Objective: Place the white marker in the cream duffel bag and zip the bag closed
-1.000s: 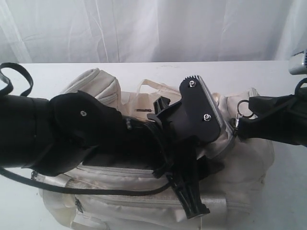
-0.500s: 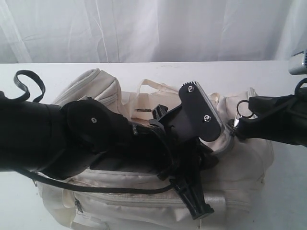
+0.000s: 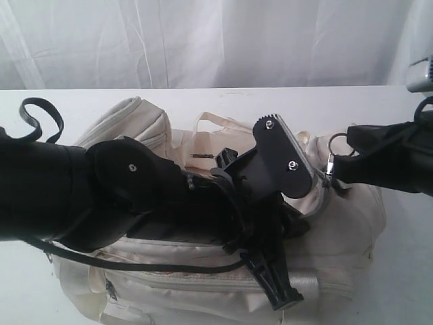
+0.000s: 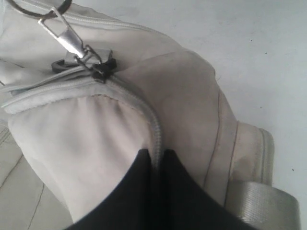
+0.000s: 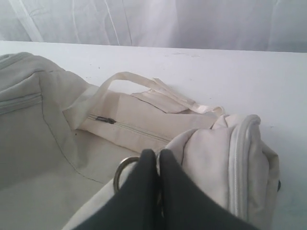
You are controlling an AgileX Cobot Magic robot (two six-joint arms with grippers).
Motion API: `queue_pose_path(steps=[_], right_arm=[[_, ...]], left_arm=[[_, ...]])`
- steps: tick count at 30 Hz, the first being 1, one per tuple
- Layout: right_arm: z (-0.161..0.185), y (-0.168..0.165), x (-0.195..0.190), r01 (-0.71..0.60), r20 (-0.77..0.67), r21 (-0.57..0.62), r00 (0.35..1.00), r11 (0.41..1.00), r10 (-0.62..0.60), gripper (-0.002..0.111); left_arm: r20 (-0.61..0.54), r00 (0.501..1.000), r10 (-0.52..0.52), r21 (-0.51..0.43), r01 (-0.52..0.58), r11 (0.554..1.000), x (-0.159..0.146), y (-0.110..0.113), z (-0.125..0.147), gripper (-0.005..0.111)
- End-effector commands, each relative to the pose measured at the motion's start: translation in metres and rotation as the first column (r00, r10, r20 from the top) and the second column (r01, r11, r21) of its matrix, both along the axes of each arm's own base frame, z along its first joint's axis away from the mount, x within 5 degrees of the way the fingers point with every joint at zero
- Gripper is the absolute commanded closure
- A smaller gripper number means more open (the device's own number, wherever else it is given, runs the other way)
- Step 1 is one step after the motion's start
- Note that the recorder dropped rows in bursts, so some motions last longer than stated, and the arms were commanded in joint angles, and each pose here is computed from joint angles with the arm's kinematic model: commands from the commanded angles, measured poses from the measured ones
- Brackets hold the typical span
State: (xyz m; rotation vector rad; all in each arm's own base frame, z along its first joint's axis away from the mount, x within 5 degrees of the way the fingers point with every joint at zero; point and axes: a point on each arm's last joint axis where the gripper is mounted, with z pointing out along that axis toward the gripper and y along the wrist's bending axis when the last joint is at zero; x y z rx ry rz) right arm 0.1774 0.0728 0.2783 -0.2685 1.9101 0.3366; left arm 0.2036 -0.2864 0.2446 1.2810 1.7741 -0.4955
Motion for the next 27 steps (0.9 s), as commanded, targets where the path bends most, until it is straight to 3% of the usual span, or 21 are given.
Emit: queue_pose_path(steps=[1,8,21,27], right_arm=[[0.004,0.005,0.013,-0.013,-0.003,-0.023,1.0,1.0,0.013,0.108],[0.003,0.012,0.03,-0.018,-0.018,-0.064,1.0,0.998,0.017,0.108],[0.006,0.017,0.03,-0.057,-0.031,-0.028,0.998,0.998,0.056,0.108],[-0.008,0.016,0.025,-0.061,-0.086,-0.016,0.995,0.998,0.059,0.095]], left_arm=[[-0.059,0.997,-0.046,-0.015,0.045,0.999,-0.008,-0.003,-0.001,0.102],[-0.075,0.995,-0.07,-0.018,0.069,0.997,-0.011,-0.004,-0.001,0.102],[-0.071,0.995,-0.068,-0.017,0.067,0.998,-0.01,-0.004,-0.001,0.102],[-0.013,0.999,-0.032,-0.024,0.032,0.999,-0.007,0.0,0.007,0.102]])
